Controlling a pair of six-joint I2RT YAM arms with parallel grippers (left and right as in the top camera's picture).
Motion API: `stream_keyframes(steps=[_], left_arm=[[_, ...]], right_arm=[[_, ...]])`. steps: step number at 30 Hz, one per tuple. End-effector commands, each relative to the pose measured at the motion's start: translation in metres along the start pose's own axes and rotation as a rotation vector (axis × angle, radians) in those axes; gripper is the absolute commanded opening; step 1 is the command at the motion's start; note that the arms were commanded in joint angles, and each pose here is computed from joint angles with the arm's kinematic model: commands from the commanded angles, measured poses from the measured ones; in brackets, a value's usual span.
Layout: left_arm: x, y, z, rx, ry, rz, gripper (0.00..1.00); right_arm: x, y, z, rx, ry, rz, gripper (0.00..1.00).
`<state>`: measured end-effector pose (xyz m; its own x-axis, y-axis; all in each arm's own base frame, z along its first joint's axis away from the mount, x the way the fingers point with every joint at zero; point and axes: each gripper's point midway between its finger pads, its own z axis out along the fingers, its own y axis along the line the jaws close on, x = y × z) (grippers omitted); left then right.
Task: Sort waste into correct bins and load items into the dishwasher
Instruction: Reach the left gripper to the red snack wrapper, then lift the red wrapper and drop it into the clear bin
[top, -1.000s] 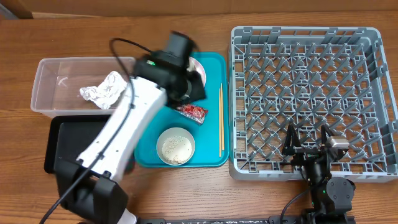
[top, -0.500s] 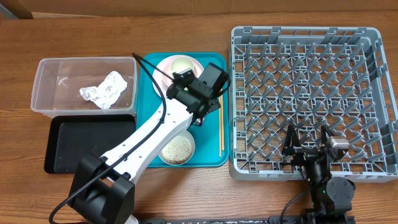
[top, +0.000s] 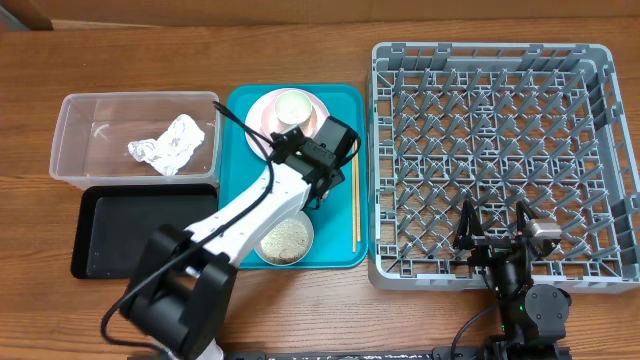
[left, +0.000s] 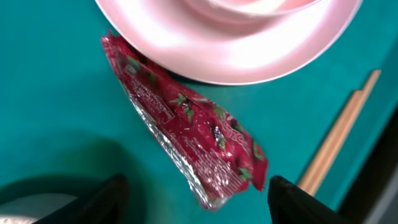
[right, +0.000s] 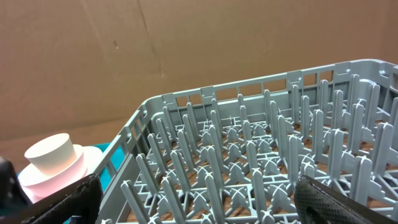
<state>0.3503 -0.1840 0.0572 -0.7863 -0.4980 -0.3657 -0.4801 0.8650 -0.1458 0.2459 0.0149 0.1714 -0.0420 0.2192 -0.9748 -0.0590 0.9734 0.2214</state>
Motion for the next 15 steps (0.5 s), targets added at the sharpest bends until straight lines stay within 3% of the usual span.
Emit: stream_keyframes(steps=[1, 8, 11, 15], left_arm=[[0.010, 0.011, 0.027, -0.068, 0.010, 0.010, 0.74], [0.014, 0.009, 0.048, -0.080, 0.014, 0.017, 0.66], [0.011, 0.011, 0.049, -0.082, 0.013, 0.024, 0.53], [0.008, 0.012, 0.049, -0.079, 0.022, 0.093, 0.17]], right_arm=[[0.002, -0.001, 0.000, 0.001, -0.004, 0.000, 1.00], [0.002, -0.001, 0.000, 0.001, -0.004, 0.000, 1.00], [0.002, -0.001, 0.000, 0.001, -0.004, 0.000, 1.00], [0.002, -0.001, 0.000, 0.001, -0.004, 0.000, 1.00]])
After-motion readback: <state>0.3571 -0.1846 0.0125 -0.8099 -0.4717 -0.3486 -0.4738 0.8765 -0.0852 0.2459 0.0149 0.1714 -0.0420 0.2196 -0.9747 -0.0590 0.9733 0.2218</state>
